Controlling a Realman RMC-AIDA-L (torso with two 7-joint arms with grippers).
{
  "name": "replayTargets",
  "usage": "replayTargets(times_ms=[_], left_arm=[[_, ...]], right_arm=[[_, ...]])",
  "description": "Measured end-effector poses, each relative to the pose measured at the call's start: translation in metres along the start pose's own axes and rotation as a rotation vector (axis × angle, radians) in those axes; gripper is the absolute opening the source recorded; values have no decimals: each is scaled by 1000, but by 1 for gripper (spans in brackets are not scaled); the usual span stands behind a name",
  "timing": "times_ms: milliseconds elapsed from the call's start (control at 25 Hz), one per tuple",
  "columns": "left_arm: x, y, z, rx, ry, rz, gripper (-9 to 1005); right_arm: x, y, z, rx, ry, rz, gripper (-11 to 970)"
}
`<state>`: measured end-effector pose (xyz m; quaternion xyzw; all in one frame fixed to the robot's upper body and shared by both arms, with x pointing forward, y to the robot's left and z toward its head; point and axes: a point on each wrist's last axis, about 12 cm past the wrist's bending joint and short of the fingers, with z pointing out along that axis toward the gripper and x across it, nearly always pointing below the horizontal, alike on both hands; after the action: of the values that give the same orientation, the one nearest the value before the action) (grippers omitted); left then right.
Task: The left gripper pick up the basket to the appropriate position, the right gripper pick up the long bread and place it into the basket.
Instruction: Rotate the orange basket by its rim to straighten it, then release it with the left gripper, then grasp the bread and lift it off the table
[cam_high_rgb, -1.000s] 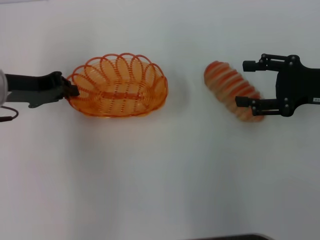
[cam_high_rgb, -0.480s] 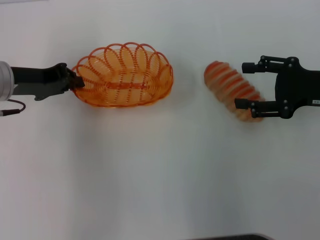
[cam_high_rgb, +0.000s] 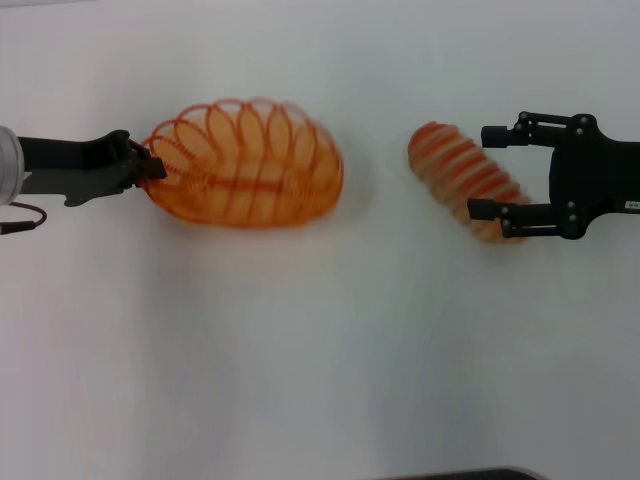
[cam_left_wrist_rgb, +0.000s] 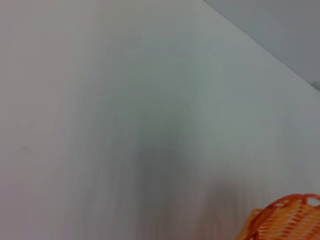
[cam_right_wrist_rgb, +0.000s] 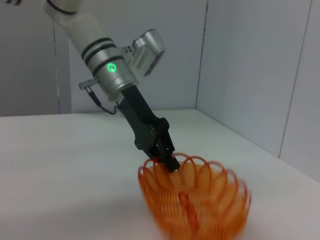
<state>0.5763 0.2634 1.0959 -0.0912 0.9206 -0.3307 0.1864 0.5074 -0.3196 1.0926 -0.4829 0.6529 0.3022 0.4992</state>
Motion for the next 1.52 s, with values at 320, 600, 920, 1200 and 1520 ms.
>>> replayTargets(times_ms=[320, 600, 920, 1200, 1520], left_arm=[[2, 6, -2, -7, -4, -23, 277], [2, 8, -5, -10, -3, -27, 458], [-8, 11, -38, 27, -57, -20, 568], [-19, 8, -66, 94, -137, 178, 564], [-31, 13, -70, 104, -187, 526, 559]], right_arm=[[-1, 1, 0, -10, -8, -3, 820], [-2, 2, -1, -15, -18, -2, 820], [-2, 2, -4, -1, -32, 9, 820], [-3, 1, -3, 2, -36, 36, 820], [-6, -8, -11, 43, -47, 79, 820]])
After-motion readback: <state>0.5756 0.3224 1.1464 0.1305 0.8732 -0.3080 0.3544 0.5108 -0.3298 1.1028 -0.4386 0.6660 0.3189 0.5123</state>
